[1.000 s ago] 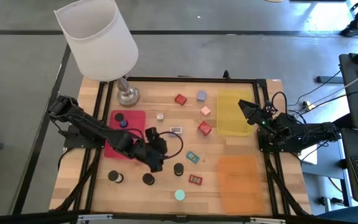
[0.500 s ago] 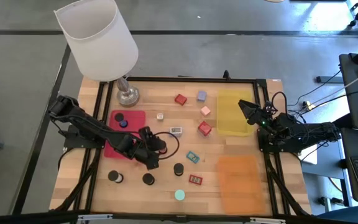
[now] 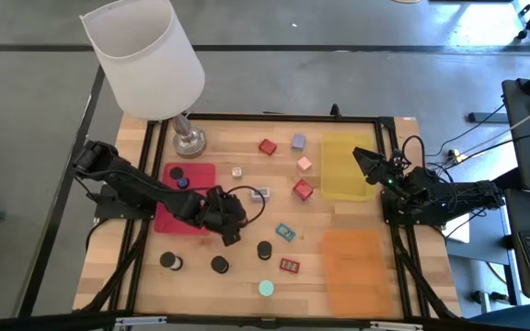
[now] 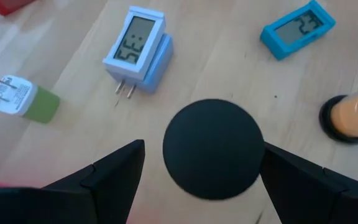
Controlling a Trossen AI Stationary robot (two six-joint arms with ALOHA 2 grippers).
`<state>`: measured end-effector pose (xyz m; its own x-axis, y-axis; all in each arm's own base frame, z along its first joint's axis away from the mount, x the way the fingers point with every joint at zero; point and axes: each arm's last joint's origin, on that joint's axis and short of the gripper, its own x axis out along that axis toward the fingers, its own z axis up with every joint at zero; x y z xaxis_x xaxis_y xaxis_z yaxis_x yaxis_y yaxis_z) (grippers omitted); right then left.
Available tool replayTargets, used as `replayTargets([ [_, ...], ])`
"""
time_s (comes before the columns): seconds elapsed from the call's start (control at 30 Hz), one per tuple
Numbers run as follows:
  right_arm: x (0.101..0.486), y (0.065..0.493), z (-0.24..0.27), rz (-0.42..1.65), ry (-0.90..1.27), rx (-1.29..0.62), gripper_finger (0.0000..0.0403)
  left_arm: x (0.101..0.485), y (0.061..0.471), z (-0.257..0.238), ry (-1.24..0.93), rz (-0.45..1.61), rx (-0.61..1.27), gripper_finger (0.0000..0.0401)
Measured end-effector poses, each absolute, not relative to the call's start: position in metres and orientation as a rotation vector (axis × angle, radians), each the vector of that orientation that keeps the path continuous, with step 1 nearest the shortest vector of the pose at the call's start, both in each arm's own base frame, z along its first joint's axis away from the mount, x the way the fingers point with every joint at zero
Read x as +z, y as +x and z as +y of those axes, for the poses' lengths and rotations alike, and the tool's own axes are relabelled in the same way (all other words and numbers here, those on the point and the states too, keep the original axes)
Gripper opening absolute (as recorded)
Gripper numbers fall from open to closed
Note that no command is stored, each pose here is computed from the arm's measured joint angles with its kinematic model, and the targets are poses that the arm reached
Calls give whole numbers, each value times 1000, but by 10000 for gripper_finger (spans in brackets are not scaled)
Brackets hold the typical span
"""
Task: Pick & Place Office items
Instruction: Put the red hourglass timer into the red bin
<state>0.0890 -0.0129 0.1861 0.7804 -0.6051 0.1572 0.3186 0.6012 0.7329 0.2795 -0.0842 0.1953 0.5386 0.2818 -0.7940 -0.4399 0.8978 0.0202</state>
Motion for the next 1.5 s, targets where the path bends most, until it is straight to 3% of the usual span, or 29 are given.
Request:
replayTargets([
  [0.33,186,89,-13,-416,751,-553,281,195,284,-74,-229,905,444,295],
  [0.63,186,89,-13,-416,751,-554,281,196,285,-69,-270,914,445,207],
  [0.83,186,89,-13,-416,751,-554,281,212,279,-65,-353,833,490,207],
  [1.1,186,89,-13,-416,751,-554,281,255,252,-40,-434,601,710,209],
  [1.5,186,89,-13,-416,751,-554,281,265,192,-15,-445,758,990,216],
])
